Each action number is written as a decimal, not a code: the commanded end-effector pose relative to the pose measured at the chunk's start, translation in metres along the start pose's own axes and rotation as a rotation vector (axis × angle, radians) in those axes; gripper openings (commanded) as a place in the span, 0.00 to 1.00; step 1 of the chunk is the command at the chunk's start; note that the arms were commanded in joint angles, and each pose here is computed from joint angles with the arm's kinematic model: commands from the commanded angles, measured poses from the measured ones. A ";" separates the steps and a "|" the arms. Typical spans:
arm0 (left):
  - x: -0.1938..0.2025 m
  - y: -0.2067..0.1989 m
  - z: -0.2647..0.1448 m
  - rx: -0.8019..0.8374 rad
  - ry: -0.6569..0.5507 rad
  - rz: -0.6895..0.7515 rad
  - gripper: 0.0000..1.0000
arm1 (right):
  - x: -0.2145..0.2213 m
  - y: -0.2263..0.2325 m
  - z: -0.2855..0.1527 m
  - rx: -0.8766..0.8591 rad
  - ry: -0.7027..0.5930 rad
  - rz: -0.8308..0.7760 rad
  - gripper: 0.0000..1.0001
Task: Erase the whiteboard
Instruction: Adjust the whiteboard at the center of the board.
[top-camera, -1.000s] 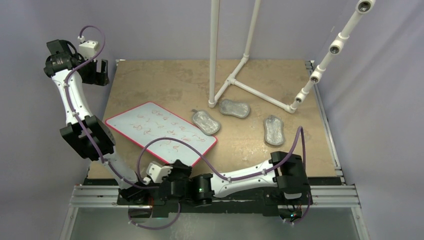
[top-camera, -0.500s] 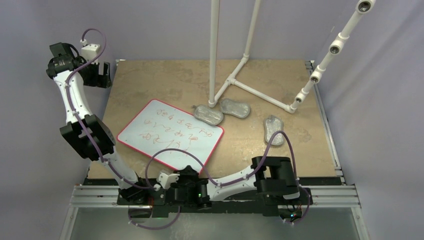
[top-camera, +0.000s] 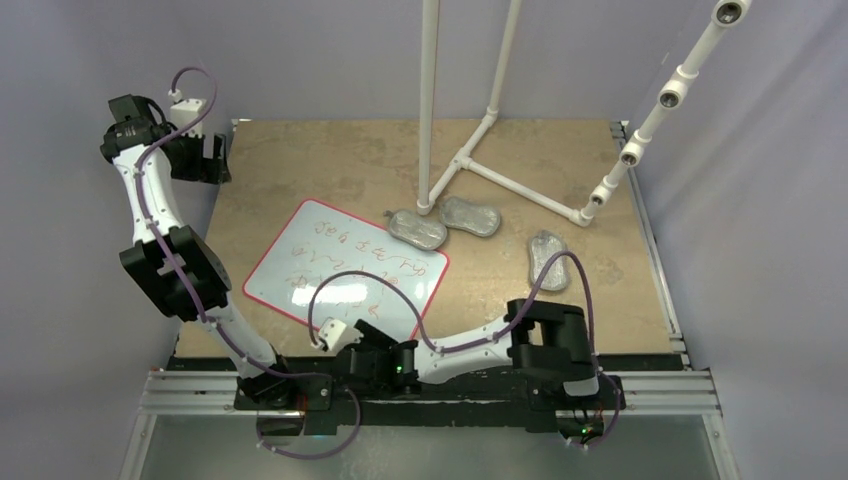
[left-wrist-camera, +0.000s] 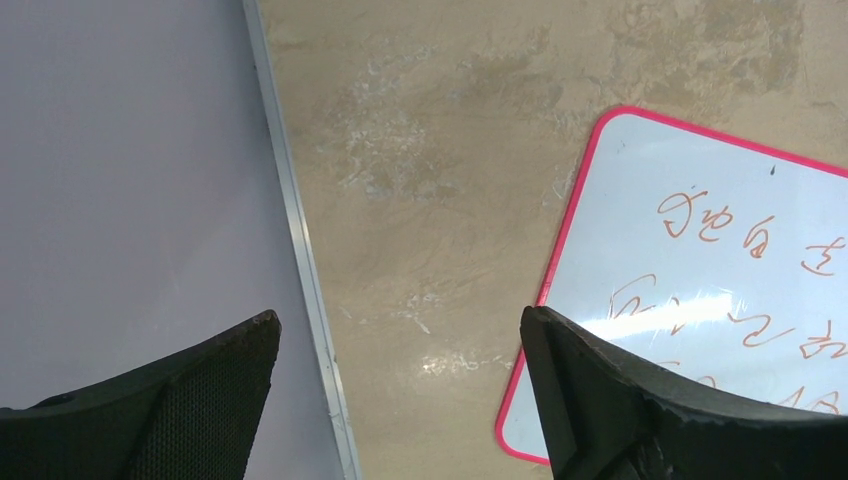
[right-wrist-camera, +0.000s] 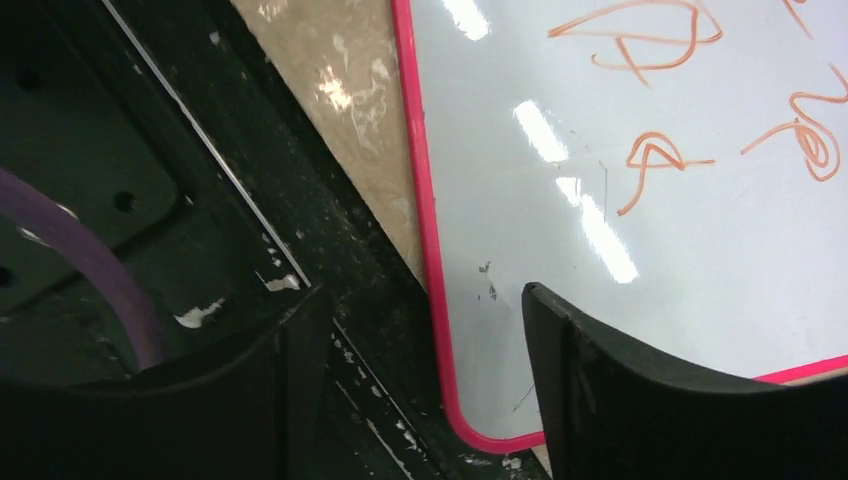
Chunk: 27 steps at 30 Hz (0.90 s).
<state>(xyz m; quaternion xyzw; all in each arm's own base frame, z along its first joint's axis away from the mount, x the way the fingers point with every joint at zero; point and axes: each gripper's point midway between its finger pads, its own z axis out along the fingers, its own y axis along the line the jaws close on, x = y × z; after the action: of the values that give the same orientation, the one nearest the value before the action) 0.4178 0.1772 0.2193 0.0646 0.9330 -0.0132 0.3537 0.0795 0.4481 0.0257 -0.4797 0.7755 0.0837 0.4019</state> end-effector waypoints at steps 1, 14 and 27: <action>0.004 -0.007 0.001 0.029 -0.010 0.003 0.91 | -0.055 -0.003 -0.030 -0.131 -0.076 0.235 0.77; 0.047 0.015 -0.003 -0.125 -0.009 -0.055 0.99 | -0.136 -0.233 0.014 0.331 -0.203 0.738 0.99; 0.094 -0.005 0.018 -0.035 0.035 -0.126 0.99 | -0.112 -0.322 0.115 0.488 -0.085 0.755 0.85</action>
<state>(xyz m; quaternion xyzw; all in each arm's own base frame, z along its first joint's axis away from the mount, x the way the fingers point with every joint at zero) 0.3517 0.1832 0.1283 -0.0007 0.9547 -0.0296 0.2960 0.4079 0.4178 0.0863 -0.0592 0.8848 0.0590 0.4584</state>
